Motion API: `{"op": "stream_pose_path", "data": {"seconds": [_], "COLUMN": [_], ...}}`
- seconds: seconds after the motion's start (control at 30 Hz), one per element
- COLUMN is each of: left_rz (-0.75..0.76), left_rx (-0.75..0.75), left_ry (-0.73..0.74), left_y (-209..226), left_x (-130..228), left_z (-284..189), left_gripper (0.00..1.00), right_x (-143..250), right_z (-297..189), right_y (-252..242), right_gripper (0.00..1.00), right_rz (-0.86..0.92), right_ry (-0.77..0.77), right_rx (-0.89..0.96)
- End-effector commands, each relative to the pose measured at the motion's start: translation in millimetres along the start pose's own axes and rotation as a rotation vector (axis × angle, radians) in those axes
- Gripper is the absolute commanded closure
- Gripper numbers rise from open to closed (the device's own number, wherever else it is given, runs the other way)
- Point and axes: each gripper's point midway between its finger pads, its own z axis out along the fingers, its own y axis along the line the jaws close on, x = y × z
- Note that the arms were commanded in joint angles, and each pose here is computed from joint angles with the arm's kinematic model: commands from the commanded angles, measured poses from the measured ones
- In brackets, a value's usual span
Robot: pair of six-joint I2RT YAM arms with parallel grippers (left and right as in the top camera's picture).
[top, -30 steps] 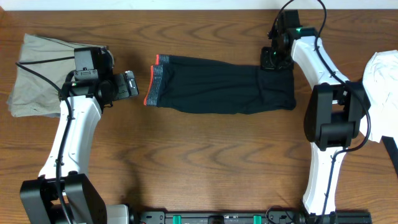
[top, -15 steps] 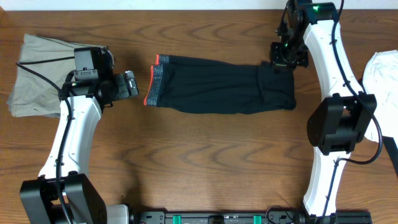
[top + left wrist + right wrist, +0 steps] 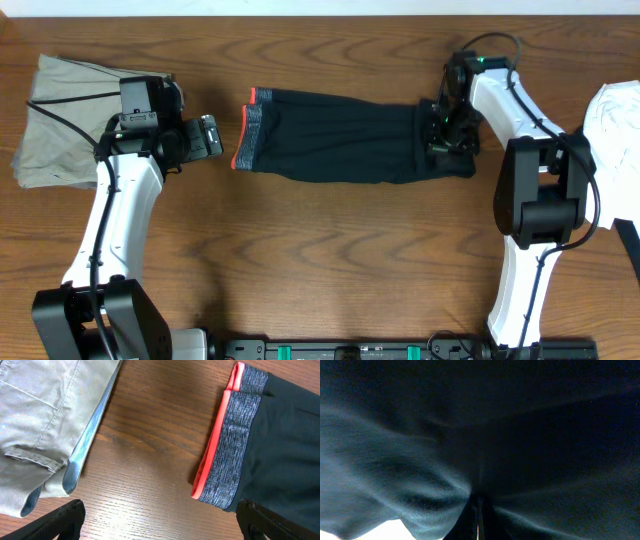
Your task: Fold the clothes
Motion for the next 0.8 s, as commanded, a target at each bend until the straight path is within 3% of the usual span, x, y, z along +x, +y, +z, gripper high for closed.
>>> {"op": "stream_pose_path", "data": {"seconds": [0.0, 0.13, 0.33, 0.47, 0.77], "left_rz": [-0.012, -0.012, -0.012, -0.012, -0.012], "left_rx": [0.003, 0.003, 0.003, 0.003, 0.003], "left_ry": [0.002, 0.002, 0.002, 0.002, 0.002], "left_y": [0, 0, 0, 0, 0], "left_x": [1, 1, 1, 1, 1], "left_z": [-1, -1, -1, -1, -1], "left_gripper": [0.02, 0.02, 0.02, 0.02, 0.02], "right_x": [8, 1, -18, -28, -45], "right_z": [5, -14, -90, -124, -103], "right_y": [5, 8, 23, 31, 34], "right_gripper": [0.99, 0.99, 0.99, 0.92, 0.92], "right_rz": [0.036, 0.057, 0.019, -0.011, -0.015], "right_ry": [0.033, -0.024, -0.235, -0.364, -0.367], "right_rx": [-0.040, -0.047, -0.099, -0.127, -0.129]}}
